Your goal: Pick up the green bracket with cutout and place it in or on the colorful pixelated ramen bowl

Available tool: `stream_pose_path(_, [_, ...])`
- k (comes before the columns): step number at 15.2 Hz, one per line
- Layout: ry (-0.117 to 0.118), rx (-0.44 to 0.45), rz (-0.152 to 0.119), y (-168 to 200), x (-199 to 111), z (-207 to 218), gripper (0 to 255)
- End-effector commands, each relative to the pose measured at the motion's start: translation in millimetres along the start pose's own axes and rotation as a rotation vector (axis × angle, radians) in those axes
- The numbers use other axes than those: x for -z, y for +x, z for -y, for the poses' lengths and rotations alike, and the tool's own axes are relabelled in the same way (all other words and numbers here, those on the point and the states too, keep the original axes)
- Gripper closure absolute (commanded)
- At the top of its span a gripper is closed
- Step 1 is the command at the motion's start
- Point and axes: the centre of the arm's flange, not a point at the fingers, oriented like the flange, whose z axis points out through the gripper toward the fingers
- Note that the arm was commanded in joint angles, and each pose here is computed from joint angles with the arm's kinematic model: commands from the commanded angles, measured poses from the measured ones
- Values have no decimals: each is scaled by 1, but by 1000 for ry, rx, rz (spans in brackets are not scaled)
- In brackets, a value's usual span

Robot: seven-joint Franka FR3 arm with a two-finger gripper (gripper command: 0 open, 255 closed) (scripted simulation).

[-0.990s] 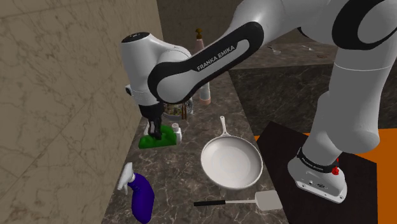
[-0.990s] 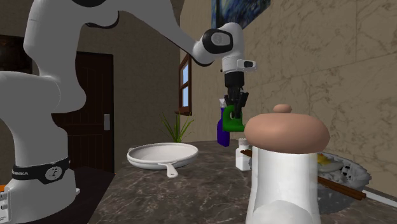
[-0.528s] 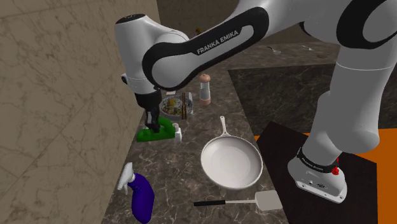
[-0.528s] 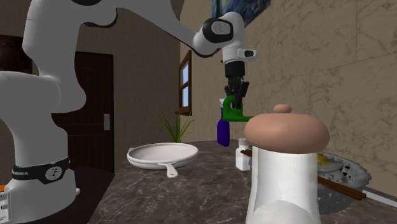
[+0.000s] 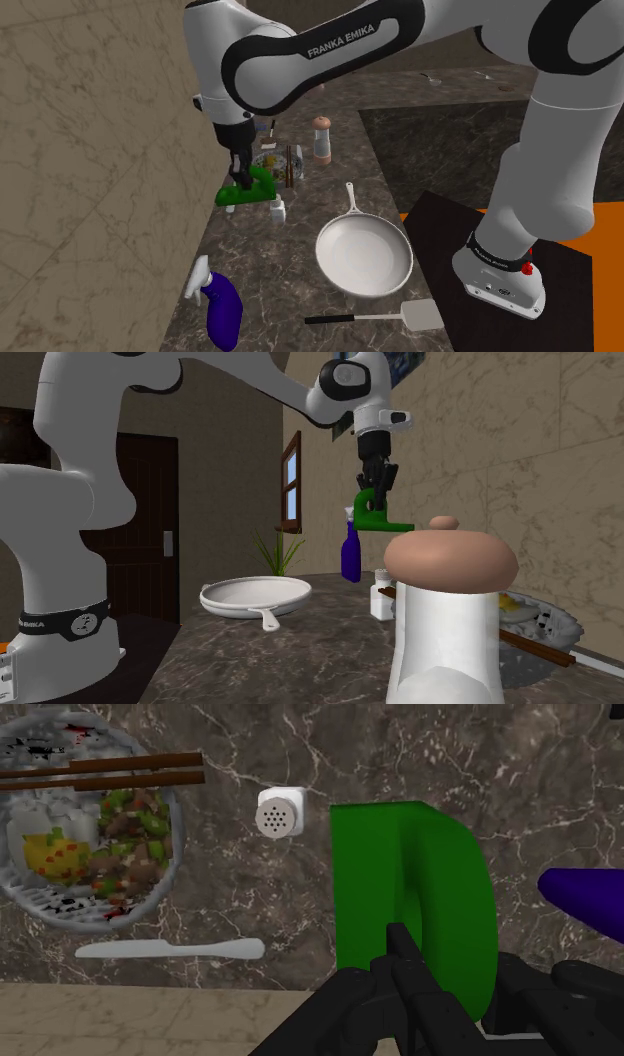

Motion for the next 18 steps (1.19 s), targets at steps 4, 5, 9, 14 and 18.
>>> stream_pose_path(4, [0,1,0,-13,3,-60,255])
stream_pose_path(5, [0,1,0,-16,4,-73,255])
stream_pose_path(9, [0,1,0,-27,7,-125,255])
stream_pose_path(14, [0,1,0,-41,10,-189,255])
stream_pose_path(18, [0,1,0,-53,13,-247,255])
